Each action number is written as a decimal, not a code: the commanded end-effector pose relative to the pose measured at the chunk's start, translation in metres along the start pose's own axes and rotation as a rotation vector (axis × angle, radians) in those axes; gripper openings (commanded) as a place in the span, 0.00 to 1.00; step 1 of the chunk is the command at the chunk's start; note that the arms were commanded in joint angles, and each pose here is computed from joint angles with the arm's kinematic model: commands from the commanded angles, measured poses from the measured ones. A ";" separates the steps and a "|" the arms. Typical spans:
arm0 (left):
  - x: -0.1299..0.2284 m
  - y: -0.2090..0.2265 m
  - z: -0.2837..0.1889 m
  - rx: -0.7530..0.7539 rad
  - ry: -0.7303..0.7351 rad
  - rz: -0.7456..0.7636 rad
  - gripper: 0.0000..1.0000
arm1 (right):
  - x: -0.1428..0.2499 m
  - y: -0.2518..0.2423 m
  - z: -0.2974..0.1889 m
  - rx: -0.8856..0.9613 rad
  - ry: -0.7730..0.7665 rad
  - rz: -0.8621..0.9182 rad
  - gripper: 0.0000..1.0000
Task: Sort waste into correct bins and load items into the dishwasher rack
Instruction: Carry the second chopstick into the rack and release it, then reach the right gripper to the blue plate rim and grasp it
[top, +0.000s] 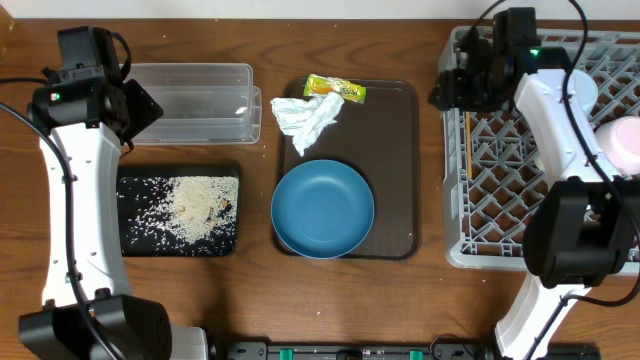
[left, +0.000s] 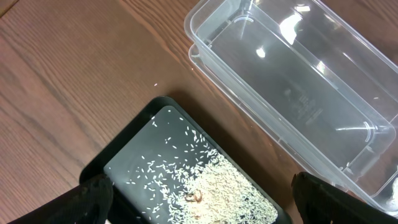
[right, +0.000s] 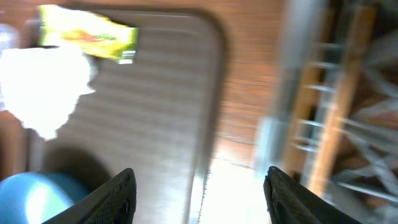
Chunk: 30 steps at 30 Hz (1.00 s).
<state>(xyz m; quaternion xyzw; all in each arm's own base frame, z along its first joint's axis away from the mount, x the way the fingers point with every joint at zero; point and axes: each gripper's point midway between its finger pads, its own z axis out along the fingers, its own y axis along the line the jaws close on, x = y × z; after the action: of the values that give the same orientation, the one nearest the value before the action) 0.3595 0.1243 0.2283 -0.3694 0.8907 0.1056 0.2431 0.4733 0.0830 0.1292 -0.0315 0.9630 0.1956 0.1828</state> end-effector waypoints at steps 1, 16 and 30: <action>-0.004 0.002 -0.003 -0.002 -0.011 -0.013 0.95 | 0.001 0.064 -0.010 -0.201 -0.011 -0.081 0.64; -0.004 0.002 -0.003 -0.002 -0.011 -0.012 0.95 | 0.100 0.188 0.031 -0.149 0.227 -0.524 0.88; -0.004 0.002 -0.003 -0.002 -0.011 -0.012 0.95 | 0.201 0.283 0.051 -0.057 0.288 -0.745 0.88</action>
<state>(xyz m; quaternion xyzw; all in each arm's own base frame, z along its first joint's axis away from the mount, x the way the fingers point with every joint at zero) 0.3595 0.1243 0.2283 -0.3694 0.8907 0.1056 0.2431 0.2773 0.3642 0.1110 -0.4071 0.8941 0.1673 0.0835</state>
